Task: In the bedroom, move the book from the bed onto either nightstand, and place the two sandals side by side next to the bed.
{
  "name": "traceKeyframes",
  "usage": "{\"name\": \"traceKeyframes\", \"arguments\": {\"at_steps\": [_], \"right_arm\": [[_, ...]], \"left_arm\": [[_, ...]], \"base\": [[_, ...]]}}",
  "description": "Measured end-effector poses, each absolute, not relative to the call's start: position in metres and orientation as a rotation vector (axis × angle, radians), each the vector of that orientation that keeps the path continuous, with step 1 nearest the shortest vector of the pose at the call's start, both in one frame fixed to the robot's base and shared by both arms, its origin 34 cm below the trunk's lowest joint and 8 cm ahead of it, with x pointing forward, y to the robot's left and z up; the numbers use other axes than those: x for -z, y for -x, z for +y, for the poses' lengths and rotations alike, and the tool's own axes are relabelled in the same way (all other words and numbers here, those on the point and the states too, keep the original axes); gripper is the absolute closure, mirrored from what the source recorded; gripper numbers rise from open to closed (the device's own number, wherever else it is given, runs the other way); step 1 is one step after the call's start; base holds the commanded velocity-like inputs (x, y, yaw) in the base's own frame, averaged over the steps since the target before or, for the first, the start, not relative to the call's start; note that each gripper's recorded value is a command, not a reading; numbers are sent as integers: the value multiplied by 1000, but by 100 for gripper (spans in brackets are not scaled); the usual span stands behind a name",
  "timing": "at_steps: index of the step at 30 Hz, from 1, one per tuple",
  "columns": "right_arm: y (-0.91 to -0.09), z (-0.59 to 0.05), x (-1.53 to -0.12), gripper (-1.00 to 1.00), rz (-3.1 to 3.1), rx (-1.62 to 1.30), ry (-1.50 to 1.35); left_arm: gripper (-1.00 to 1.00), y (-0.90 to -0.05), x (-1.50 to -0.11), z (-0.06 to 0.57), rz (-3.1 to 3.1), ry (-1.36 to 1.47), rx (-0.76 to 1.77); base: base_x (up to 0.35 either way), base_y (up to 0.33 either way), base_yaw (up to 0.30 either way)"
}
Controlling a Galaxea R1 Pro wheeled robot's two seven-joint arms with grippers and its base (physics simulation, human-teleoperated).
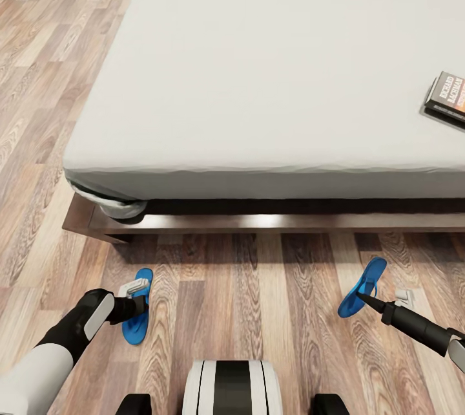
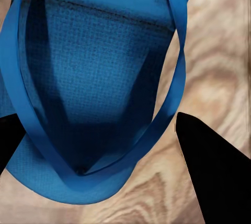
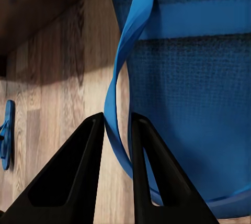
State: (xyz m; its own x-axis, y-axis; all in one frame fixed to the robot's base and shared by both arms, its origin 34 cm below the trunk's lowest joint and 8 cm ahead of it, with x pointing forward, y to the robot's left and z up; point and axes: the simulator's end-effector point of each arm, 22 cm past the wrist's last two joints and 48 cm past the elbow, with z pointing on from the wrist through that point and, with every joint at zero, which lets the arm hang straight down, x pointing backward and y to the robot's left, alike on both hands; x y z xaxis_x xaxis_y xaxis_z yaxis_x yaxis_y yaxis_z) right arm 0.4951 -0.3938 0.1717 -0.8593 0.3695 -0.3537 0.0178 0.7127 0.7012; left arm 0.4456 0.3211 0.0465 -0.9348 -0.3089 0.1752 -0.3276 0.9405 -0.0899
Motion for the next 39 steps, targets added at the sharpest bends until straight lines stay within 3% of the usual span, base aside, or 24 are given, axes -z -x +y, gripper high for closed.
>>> {"name": "traceKeyframes", "arguments": {"at_steps": [39], "right_arm": [[-495,-394,-172,100,2442,-993,-296]], "left_arm": [[100,-446,-47,323,-2937,-488,-172]], "base": [[22,6,0]]}}
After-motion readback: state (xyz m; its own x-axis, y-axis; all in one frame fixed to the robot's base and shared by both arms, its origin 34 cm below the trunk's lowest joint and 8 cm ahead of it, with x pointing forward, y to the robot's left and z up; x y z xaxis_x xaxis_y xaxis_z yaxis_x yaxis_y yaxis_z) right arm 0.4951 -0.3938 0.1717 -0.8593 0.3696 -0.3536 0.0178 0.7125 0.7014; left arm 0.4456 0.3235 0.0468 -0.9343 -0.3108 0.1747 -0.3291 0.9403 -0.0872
